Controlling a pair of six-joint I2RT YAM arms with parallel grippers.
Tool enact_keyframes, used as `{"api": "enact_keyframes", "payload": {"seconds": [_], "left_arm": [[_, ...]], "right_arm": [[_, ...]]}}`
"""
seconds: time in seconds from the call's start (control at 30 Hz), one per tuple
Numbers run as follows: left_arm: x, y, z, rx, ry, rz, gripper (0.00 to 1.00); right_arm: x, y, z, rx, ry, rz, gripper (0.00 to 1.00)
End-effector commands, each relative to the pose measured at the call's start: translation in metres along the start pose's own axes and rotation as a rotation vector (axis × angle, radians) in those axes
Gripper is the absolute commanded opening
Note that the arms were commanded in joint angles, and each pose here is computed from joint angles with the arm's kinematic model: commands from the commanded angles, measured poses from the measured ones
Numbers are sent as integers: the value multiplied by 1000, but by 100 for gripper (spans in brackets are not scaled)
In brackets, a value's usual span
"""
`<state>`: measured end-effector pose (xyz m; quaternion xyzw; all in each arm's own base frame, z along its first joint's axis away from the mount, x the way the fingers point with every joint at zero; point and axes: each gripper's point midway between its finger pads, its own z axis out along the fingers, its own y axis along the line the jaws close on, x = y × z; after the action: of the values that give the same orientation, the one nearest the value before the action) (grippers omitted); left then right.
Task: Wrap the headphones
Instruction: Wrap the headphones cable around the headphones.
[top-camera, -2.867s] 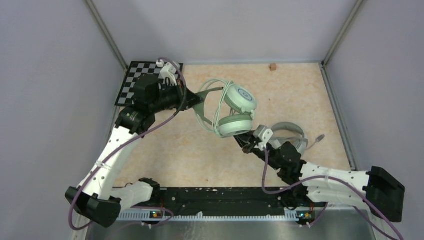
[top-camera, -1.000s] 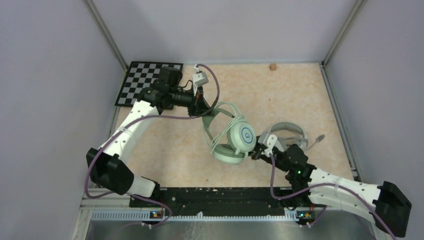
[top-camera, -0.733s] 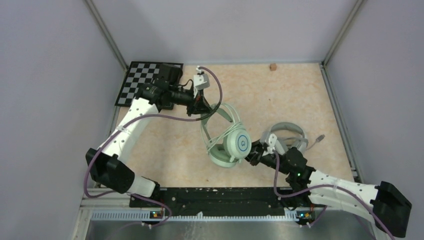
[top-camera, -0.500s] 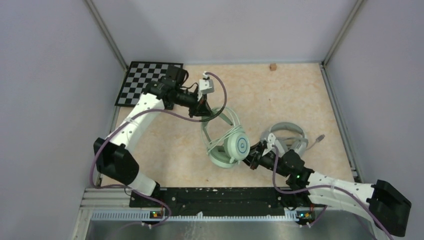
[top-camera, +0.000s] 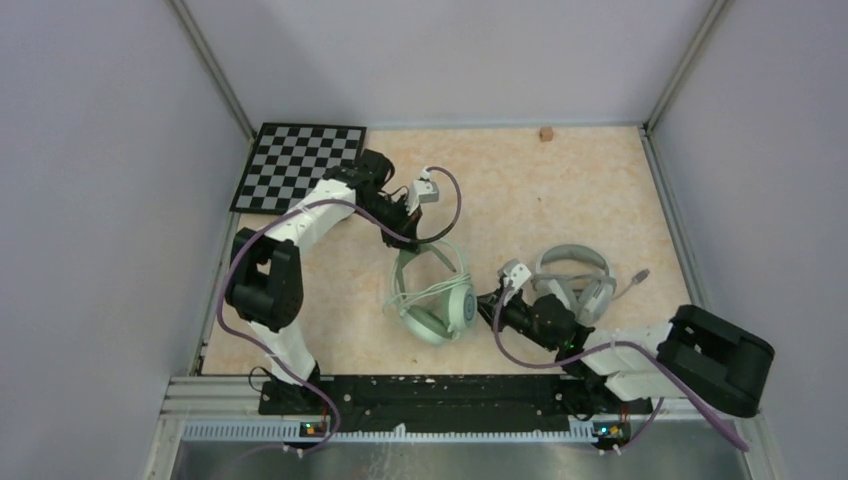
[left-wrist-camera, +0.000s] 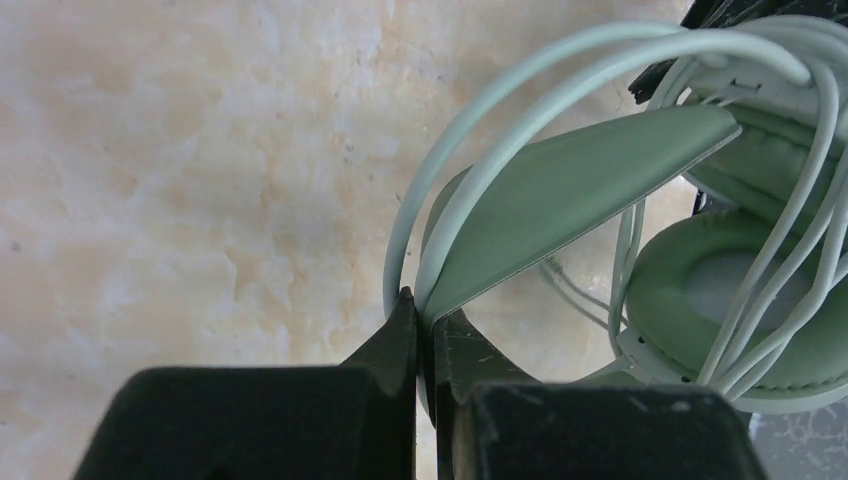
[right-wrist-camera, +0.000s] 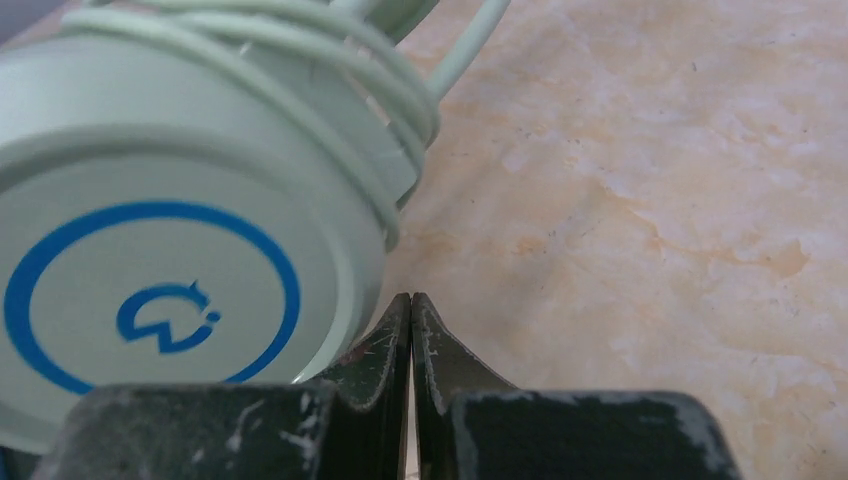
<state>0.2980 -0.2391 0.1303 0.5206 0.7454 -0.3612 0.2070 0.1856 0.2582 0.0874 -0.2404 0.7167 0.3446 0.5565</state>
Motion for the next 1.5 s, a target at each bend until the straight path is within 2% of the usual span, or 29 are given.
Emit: {"api": "enact_keyframes", "payload": {"seconds": [0.0, 0.13, 0.27, 0.4, 0.5, 0.63, 0.83, 0.9, 1.0, 1.1, 1.2, 1.3, 1.4, 1.47], "left_arm": [[6, -4, 1, -25, -6, -89, 0], [31, 4, -3, -81, 95, -73, 0], [42, 13, -8, -140, 126, -23, 0], [49, 14, -8, -141, 141, -13, 0], [49, 15, -11, -138, 117, -3, 0], [48, 18, -17, -151, 95, 44, 0], [16, 17, -26, -104, -1, 92, 0], [15, 21, -29, -105, 8, 48, 0], [16, 20, -33, -62, -41, -25, 0], [17, 20, -35, -74, -94, -49, 0], [23, 18, -40, -75, -120, -82, 0], [17, 20, -51, -80, -179, -85, 0], [3, 17, -60, -40, -257, -71, 0], [2, 17, -61, -28, -262, -82, 0]], "right_arm": [[-35, 7, 29, -11, -87, -42, 1], [-43, 3, 21, 25, -134, 37, 5], [-54, -4, 13, 78, -149, 72, 8], [-56, 18, 7, -29, -99, 108, 28], [-51, 19, -2, -18, -64, 184, 32], [-57, 21, -10, -8, -81, 287, 34], [-65, 27, -8, -15, -29, 287, 40], [-60, 30, -6, -16, 2, 324, 40], [-55, 36, -5, -25, -17, 484, 37], [-50, 30, -2, 40, -31, 626, 35], [-47, 26, -1, 98, -30, 672, 35], [-40, 18, -5, 143, -42, 624, 36], [-46, 22, -10, 54, -134, 523, 39], [-48, 27, -15, -4, -195, 431, 39]]}}
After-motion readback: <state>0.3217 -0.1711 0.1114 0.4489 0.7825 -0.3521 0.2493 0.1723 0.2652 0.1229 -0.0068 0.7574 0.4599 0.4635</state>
